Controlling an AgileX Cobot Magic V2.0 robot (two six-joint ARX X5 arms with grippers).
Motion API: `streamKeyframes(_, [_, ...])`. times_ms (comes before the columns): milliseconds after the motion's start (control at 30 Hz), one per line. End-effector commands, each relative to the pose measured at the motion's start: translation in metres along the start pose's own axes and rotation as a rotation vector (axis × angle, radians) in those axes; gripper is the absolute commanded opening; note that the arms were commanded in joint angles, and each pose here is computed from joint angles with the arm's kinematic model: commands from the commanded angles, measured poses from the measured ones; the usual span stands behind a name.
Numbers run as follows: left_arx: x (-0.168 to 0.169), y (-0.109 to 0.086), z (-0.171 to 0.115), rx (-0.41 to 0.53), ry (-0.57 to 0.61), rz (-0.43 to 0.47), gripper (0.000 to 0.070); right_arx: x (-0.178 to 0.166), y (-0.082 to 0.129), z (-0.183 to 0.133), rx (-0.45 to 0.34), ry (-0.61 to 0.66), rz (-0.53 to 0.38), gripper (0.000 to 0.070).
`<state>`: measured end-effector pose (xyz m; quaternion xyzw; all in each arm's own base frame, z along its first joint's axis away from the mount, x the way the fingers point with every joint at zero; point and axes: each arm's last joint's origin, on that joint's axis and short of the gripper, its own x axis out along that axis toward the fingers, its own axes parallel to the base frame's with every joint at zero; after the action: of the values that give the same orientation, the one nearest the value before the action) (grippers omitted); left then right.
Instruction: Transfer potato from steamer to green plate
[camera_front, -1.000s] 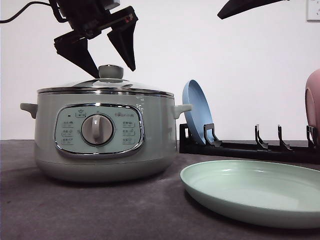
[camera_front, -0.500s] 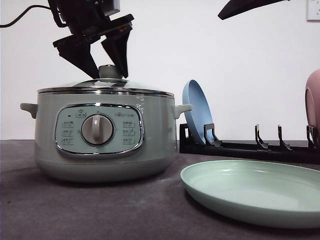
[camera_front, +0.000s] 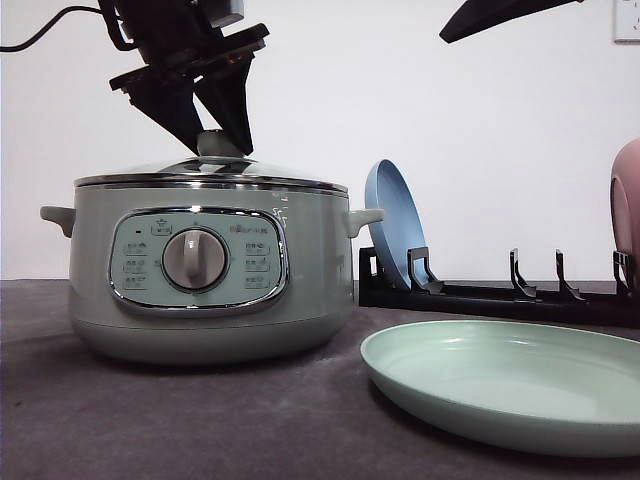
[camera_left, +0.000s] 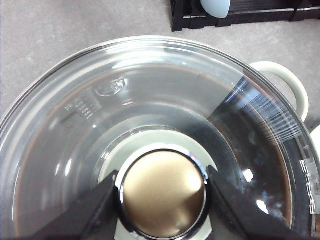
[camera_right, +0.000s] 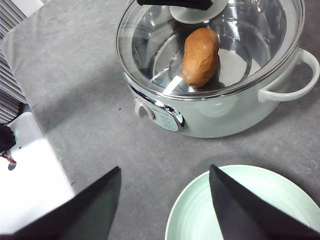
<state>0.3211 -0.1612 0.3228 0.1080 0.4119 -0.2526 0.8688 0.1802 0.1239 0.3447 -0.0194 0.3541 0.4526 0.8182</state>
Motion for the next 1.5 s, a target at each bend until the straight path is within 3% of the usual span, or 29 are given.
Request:
streamKeyframes(0, [0.003,-0.001,0.000,-0.021,0.030,-0.011,0.0000,0.000,0.001,0.004,-0.023,-0.010,0.000,0.0348])
streamKeyframes(333, [-0.006,0.000,0.004,-0.020,-0.015,-0.006,0.0000,0.000,0.001,0.004,-0.023,-0.009,-0.015,0.0348])
streamKeyframes(900, [-0.072,0.014,0.005,-0.053,-0.187,0.046,0.0000,0.000,0.001,0.005,-0.011,-0.014,-0.015,0.0348])
streamKeyframes(1467, [-0.158,0.061,-0.027,-0.203,-0.279,0.303,0.0000,0.000,0.001,0.005,-0.006,-0.017,-0.015,0.0349])
